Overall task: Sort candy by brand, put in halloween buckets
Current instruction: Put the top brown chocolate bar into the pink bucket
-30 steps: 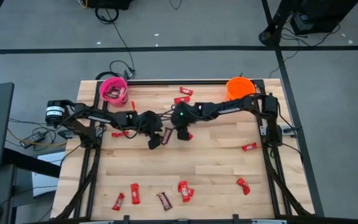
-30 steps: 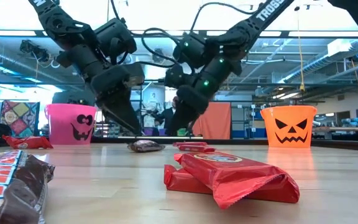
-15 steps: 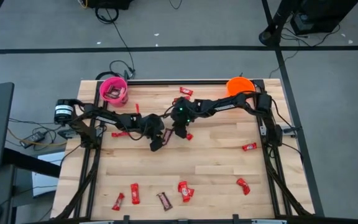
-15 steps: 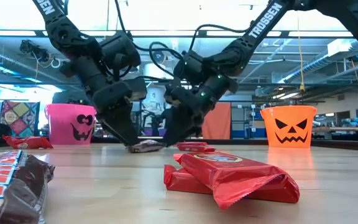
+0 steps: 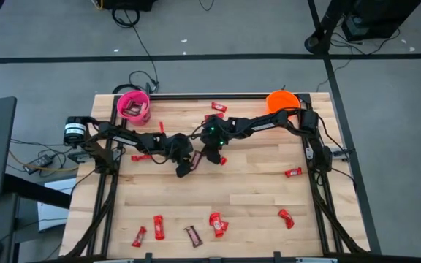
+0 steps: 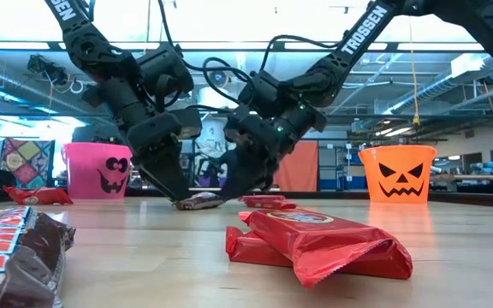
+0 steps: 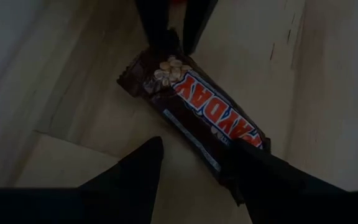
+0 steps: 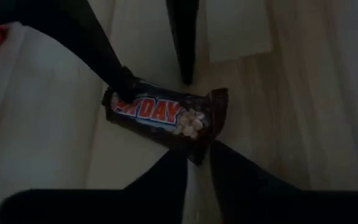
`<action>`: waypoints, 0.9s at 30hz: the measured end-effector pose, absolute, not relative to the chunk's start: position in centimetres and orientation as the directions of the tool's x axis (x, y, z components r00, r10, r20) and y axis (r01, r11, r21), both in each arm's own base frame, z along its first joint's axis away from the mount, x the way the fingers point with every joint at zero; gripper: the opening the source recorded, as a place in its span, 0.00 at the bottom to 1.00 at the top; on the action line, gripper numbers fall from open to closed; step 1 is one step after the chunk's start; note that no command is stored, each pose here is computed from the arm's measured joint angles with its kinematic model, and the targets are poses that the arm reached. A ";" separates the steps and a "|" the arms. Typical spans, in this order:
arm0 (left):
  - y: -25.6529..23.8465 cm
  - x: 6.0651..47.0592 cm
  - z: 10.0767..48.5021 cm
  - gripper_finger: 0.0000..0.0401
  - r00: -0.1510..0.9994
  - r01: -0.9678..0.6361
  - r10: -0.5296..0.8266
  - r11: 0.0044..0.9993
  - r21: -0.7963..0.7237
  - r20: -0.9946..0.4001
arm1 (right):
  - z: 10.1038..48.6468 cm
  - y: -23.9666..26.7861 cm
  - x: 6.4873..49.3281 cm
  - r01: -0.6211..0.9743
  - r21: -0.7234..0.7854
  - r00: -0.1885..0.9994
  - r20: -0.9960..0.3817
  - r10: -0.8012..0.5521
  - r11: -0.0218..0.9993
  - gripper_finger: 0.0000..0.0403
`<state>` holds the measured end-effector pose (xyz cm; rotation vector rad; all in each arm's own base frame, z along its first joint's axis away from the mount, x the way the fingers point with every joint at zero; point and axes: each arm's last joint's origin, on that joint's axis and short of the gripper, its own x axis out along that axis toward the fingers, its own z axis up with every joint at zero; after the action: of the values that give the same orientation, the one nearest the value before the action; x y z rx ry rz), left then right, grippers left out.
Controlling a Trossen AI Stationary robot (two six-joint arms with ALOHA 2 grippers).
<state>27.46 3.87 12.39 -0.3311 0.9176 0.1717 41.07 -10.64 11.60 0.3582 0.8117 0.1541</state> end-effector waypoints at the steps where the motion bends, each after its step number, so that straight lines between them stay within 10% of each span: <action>1: 3.9 27.5 12.4 0.51 0.599 -0.286 0.006 0.936 -0.207 -0.801 | 11.6 -10.6 41.1 -0.001 0.369 0.684 -0.678 0.270 0.929 0.18; 6: 4.1 27.4 12.4 0.51 0.602 -0.294 0.012 0.933 -0.207 -0.798 | 11.6 -10.2 41.2 -0.034 0.346 0.682 -0.678 0.274 0.938 0.02; 27: 4.2 26.2 14.8 0.50 0.607 -0.353 0.082 0.919 -0.176 -0.791 | 13.5 -3.7 42.5 -0.010 -0.111 0.698 -0.712 -0.072 0.994 0.01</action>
<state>26.15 4.19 14.83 -0.3313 0.8873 0.2565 42.53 -3.67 13.47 -0.1091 0.7978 -0.0343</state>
